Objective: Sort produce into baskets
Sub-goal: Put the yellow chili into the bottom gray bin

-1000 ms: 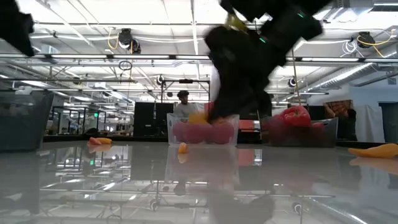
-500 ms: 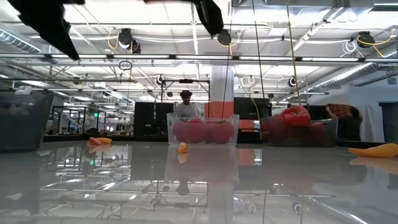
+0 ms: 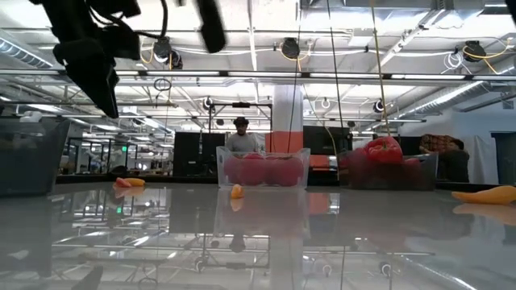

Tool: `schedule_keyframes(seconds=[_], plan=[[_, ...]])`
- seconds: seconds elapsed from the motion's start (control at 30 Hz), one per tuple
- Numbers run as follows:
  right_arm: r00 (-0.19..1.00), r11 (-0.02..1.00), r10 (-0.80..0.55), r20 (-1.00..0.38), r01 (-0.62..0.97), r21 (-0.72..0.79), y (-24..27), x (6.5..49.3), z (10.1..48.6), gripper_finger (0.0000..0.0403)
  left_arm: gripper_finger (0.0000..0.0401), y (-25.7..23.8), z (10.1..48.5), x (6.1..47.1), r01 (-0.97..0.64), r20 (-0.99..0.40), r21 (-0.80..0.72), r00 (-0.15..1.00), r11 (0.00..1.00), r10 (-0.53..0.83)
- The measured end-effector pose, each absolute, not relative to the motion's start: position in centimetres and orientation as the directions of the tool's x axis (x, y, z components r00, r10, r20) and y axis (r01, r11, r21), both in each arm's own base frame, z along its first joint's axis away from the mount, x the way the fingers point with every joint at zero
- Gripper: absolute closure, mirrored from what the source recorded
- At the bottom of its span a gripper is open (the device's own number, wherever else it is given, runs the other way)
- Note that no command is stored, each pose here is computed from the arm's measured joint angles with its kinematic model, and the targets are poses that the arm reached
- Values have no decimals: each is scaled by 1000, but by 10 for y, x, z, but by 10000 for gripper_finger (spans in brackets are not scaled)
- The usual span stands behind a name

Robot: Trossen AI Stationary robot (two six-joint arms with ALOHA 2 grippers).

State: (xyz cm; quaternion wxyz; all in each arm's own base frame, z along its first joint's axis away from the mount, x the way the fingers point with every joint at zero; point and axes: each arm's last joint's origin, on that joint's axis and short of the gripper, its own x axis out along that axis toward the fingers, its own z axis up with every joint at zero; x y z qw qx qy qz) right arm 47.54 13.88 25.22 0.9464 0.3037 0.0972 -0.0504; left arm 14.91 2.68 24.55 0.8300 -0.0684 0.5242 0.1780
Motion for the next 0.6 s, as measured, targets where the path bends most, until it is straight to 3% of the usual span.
schedule_keyframes(seconds=[0.3,0.47,0.6], plan=[[987,888,-27,-158,96,450,141,548,226,390,189,48,245,145,-452,-898,9,390,892,206],[982,887,106,-155,-23,461,128,575,205,381,189,57,245,142,-497,-895,2,386,868,224],[970,886,129,-208,-19,463,119,584,186,379,189,63,242,142,-503,-900,-33,390,863,194]])
